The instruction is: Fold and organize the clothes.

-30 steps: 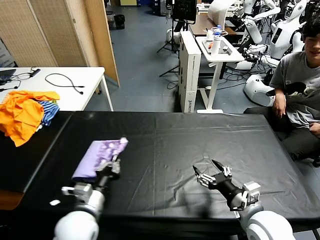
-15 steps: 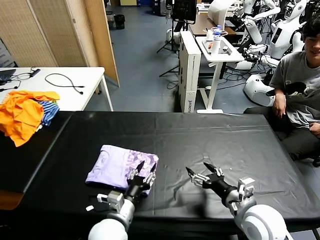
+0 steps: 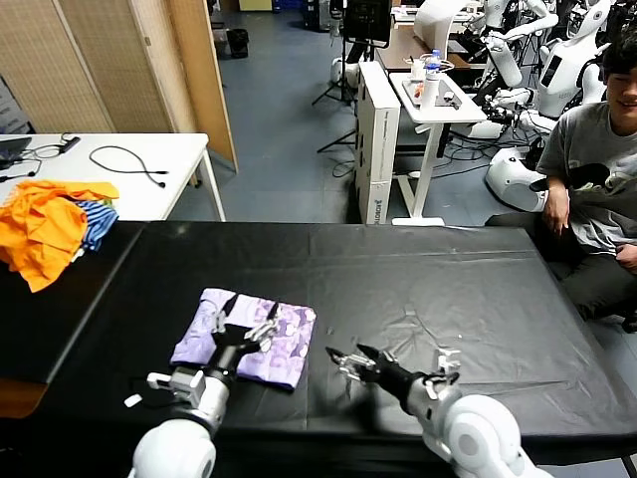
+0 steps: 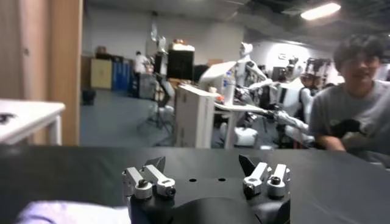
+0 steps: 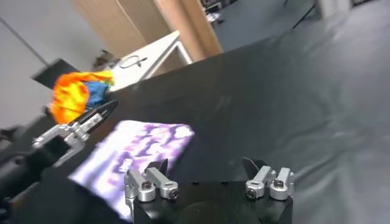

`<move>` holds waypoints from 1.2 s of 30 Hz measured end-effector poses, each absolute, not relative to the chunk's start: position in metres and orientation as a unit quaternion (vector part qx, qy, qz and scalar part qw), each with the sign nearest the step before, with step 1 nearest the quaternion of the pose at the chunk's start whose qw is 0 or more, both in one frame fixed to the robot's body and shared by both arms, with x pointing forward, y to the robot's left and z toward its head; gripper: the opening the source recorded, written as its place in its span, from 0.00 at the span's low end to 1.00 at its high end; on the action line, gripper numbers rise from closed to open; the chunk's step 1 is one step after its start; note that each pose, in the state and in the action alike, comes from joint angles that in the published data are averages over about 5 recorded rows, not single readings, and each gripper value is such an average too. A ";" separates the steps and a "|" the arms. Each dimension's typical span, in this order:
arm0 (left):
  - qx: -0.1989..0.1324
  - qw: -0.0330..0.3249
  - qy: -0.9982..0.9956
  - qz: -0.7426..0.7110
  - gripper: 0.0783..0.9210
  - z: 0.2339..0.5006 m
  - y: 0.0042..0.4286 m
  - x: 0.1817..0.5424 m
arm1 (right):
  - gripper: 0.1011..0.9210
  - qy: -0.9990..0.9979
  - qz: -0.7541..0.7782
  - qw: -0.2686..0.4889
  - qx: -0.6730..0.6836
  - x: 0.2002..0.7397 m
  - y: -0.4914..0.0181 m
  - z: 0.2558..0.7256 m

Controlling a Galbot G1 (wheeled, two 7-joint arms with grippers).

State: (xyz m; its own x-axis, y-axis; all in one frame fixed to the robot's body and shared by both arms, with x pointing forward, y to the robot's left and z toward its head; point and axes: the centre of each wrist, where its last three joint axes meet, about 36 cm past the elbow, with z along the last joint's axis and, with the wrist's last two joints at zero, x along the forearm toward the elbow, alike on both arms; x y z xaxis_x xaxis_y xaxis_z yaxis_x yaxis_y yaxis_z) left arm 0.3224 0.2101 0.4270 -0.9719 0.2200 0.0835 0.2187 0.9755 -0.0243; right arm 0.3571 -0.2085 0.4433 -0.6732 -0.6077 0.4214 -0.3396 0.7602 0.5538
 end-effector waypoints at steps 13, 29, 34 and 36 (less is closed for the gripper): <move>-0.091 0.032 -0.995 -0.014 0.98 0.433 0.220 0.313 | 0.98 -0.864 -0.220 0.328 0.311 0.391 -0.149 0.408; -0.056 0.027 -0.998 -0.017 0.98 0.435 0.244 0.312 | 0.06 -0.889 -0.129 0.327 0.293 0.421 -0.162 0.419; -0.051 0.030 -0.998 -0.014 0.98 0.432 0.246 0.312 | 0.06 -0.894 -0.103 0.333 0.281 0.442 -0.183 0.434; -0.050 0.035 -0.998 -0.008 0.98 0.432 0.245 0.312 | 0.07 -0.897 -0.098 0.330 0.278 0.445 -0.189 0.440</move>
State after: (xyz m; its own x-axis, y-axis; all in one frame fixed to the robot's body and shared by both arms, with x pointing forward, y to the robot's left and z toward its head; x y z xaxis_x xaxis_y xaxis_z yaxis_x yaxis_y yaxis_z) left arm 0.3116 0.2454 0.4321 -0.9926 0.0993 0.0701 0.1004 0.9949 0.0120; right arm 0.4453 -0.1891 0.4399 -0.6272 -0.5633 0.5379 -0.4334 0.8262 0.3599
